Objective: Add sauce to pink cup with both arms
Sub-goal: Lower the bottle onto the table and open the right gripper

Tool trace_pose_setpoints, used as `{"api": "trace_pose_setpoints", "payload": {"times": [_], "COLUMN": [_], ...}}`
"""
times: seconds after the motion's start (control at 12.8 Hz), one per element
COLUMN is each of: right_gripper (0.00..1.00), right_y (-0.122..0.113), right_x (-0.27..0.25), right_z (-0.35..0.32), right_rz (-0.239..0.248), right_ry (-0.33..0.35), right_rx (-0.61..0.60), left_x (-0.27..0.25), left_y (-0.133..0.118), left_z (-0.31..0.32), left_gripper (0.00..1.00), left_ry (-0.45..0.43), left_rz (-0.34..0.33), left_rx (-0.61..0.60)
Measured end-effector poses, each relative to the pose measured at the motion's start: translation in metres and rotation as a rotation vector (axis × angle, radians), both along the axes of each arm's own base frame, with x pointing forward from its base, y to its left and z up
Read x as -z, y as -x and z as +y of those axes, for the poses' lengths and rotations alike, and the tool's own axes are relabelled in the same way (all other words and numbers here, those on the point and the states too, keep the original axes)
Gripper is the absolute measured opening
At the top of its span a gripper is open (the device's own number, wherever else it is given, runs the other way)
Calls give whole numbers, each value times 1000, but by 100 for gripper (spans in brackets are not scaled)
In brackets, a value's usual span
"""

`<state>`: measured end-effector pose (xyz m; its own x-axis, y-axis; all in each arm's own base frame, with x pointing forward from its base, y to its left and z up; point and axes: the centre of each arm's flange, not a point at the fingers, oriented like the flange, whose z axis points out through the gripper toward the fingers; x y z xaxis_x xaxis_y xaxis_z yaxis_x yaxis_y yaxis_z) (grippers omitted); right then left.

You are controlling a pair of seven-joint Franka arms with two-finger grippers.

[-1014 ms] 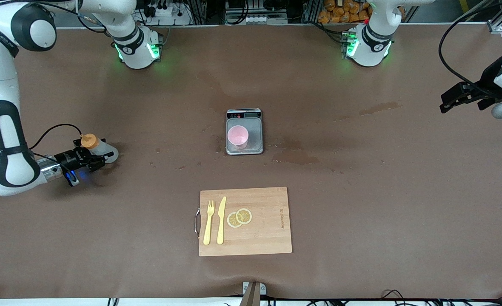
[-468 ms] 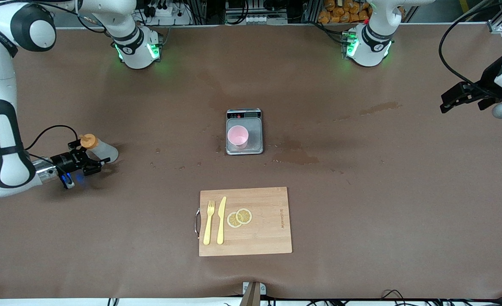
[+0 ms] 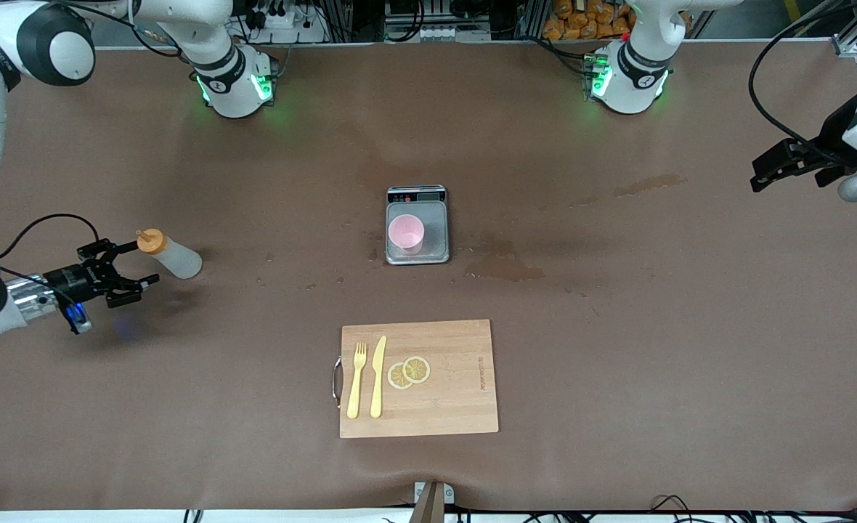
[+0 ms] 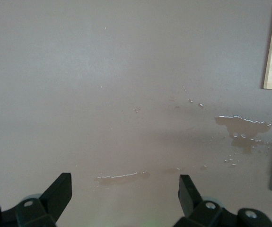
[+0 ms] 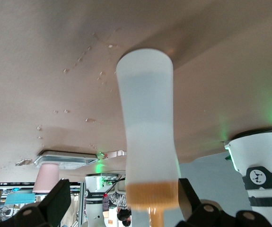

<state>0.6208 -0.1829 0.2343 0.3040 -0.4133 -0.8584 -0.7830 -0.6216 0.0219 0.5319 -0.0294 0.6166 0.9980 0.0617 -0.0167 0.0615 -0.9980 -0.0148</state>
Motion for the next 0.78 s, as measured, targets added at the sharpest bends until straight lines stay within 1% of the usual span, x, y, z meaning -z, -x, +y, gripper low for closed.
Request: {"api": "trace_pose_setpoints", "payload": {"times": [0.31,0.39,0.47,0.62,0.7,0.78], "right_gripper": [100,100,100,100,100,100], "right_y": [-12,-16,-20,-28,-29,-28], "right_x": [-43,-59,-79,-123,-147,-167], "right_z": [20,33,52,107,136,157], "right_rz": [-50,-62,-79,-130,-161,-192], "right_ry": [15,41,93,202,240,261], "right_rx": [-50,-90,-152,-282,-329,-358], "left_x": [-4,-8,-10,-12,-13,-14], "left_y": [0,0,0,0,0,0], "left_z": [-4,-6,-9,-11,-11,-11], "left_gripper": [100,100,100,100,100,100], "left_ry": [0,0,1,1,1,1], "left_rz": [-7,-14,-18,-22,-24,-26], "left_rx": [11,15,19,23,23,23]}}
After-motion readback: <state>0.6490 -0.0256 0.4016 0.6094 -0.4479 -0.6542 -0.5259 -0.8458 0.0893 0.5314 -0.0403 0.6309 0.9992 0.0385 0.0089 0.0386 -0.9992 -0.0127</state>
